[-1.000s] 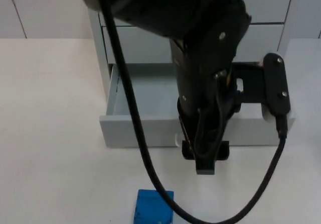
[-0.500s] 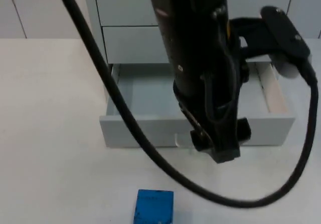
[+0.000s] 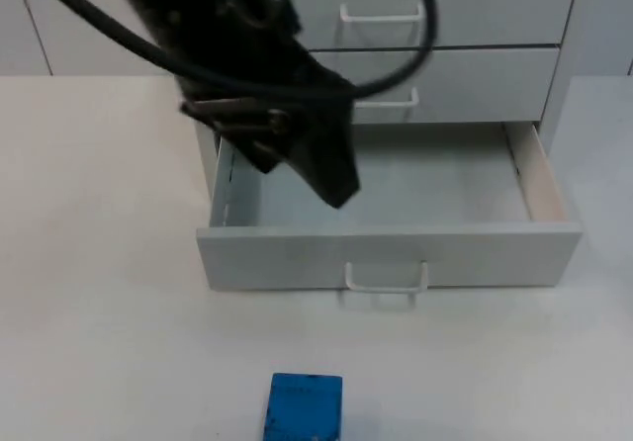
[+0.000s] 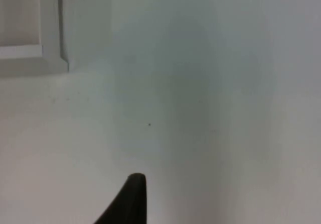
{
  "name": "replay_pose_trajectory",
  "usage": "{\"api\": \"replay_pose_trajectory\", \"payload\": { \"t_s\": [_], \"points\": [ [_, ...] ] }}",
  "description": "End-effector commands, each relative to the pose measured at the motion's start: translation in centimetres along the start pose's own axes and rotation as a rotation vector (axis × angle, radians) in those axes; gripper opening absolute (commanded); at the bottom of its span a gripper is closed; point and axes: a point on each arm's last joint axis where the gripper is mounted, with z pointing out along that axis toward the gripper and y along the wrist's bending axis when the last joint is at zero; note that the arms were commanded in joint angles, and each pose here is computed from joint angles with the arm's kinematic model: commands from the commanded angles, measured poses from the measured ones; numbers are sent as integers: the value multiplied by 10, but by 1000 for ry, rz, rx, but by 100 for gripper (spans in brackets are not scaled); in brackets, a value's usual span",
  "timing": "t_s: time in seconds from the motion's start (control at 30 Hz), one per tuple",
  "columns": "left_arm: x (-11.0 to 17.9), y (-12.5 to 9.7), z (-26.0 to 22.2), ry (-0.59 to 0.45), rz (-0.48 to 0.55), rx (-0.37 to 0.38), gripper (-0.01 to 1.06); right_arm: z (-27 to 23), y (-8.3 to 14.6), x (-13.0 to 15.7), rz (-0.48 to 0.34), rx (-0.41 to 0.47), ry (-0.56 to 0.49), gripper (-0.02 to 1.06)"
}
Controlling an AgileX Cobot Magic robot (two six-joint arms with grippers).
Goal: Open the drawer with the left hand, place the block into the drawer with the right hand, then close the drawer with the left hand.
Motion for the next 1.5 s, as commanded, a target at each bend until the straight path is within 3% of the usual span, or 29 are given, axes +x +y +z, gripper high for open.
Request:
{"api": "replay_pose_trajectory", "payload": {
  "t_s": [0.0, 0.13, 0.27, 0.47, 0.6, 0.77, 1.17, 1.27, 1.3, 1.47],
  "points": [
    [7, 2, -12, -45, -68, -1, 76, 0, 0, 1, -4, -2, 0, 103],
    [49, 21, -40, -164, -250, -106, 76, 0, 0, 1, -4, -2, 0, 103],
    [75, 28, -57, -241, -352, -171, 76, 0, 0, 1, -4, -2, 0, 103],
    [118, 29, -83, -298, -439, -260, 76, 0, 0, 1, -1, -6, 1, 103],
    [150, 22, -101, -320, -496, -401, 76, 0, 3, 1, -7, -33, 3, 103],
    [166, 7, -121, -366, -493, -498, 76, 0, 7, 1, -29, -81, 6, 103],
    [190, -31, -156, -551, -462, -567, 76, -3, 25, 1, -134, -278, -17, 103],
    [209, -33, -153, -555, -462, -671, 76, -5, 35, 3, -228, -313, -21, 103],
    [209, -33, -153, -555, -462, -671, 76, -5, 35, 3, -228, -313, -21, 103],
    [224, -32, -135, -513, -465, -676, 76, -10, 60, 10, -476, -353, -44, 103]
  ]
}}
